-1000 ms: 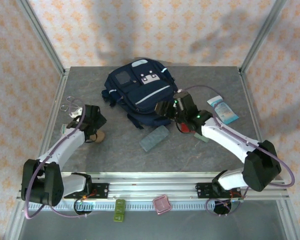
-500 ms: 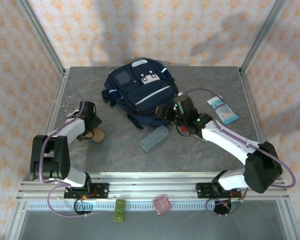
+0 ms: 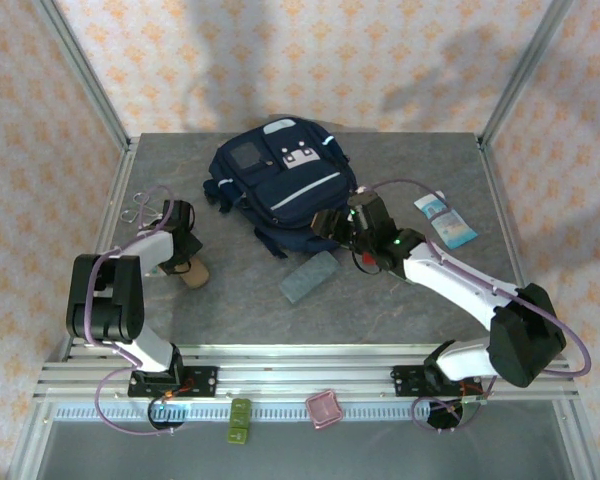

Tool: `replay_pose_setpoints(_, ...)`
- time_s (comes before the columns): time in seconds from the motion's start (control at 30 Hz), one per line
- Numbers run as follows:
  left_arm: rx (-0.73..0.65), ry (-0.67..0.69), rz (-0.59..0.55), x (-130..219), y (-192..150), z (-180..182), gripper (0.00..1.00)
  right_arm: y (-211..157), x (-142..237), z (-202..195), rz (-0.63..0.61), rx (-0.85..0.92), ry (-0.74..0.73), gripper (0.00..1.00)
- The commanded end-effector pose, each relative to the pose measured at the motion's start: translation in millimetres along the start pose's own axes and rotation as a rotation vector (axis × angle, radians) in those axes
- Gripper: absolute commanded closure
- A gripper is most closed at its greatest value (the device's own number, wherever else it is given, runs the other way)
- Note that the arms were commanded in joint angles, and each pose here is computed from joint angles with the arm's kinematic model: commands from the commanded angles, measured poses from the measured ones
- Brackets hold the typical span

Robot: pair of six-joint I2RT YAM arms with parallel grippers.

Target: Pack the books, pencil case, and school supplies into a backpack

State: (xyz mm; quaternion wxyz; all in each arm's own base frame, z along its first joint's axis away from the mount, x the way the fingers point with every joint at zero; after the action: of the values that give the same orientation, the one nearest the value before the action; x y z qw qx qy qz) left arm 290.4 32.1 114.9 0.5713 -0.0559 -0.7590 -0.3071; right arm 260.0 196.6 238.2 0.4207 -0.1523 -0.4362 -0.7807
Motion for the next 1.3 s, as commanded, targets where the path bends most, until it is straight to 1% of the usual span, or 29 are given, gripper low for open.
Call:
replay_pose_setpoints(0.0, -0.006, -0.023, 0.019, 0, 1, -1, 0.40, 4, 6, 7, -0.028, 0.007, 0.031, 0.33)
replay_pose_setpoints(0.03, -0.006, -0.034, 0.020, 4, 1, -2, 0.41, 5, 6, 7, -0.030, 0.009, 0.035, 0.33)
replay_pose_setpoints(0.1, -0.002, -0.066, 0.022, 13, 4, -4, 0.47, 5, 7, 9, -0.030, 0.012, 0.057, 0.33)
replay_pose_setpoints(0.2, 0.009, -0.155, 0.019, 36, 8, -11, 0.48, 4, 9, 14, -0.028, 0.026, 0.126, 0.33)
replay_pose_setpoints(0.33, 0.022, -0.331, 0.028, 77, 6, -32, 0.48, 0, 3, 20, 0.015, 0.056, 0.214, 0.35)
replay_pose_setpoints(0.4, 0.021, -0.424, 0.019, 101, 0, -49, 0.49, -5, 2, 27, 0.022, 0.083, 0.262, 0.35)
replay_pose_setpoints(0.47, 0.026, -0.531, 0.041, 124, -10, -70, 0.49, -9, 2, 35, 0.015, 0.111, 0.320, 0.34)
replay_pose_setpoints(0.57, 0.049, -0.660, 0.100, 144, -28, -95, 0.48, -15, 0, 44, 0.015, 0.124, 0.420, 0.30)
replay_pose_setpoints(0.63, 0.044, -0.720, 0.120, 157, -39, -109, 0.48, -19, -3, 49, 0.010, 0.116, 0.476, 0.30)
replay_pose_setpoints(0.7, 0.037, -0.765, 0.162, 165, -50, -120, 0.49, -25, -5, 55, -0.002, 0.126, 0.518, 0.29)
replay_pose_setpoints(0.83, 0.040, -0.840, 0.218, 178, -64, -132, 0.49, -37, -5, 68, -0.037, 0.176, 0.543, 0.29)
replay_pose_setpoints(1.0, 0.034, -0.894, 0.254, 192, -71, -135, 0.49, -37, -12, 69, -0.065, 0.146, 0.513, 0.30)
replay_pose_setpoints(1.2, 0.027, -0.934, 0.301, 203, -82, -137, 0.47, -34, -28, 70, -0.059, 0.124, 0.454, 0.36)
replay_pose_setpoints(1.27, 0.024, -0.952, 0.322, 205, -84, -138, 0.46, -34, -30, 71, -0.058, 0.126, 0.453, 0.42)
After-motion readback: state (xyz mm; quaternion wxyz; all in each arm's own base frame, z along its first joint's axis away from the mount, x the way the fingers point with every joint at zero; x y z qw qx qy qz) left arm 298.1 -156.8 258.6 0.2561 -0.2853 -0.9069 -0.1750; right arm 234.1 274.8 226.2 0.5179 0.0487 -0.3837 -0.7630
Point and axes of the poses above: each hand's point on the last joint's axis, 136 mm out from that joint toward the fingers, its own x axis back along the fingers, its own z axis along the line the jaws close on, y = z × x, the point moved 10 cm from there along x, back along the fingers, and after that the axes turned 7 degrees about x, right-handed, at the moved point
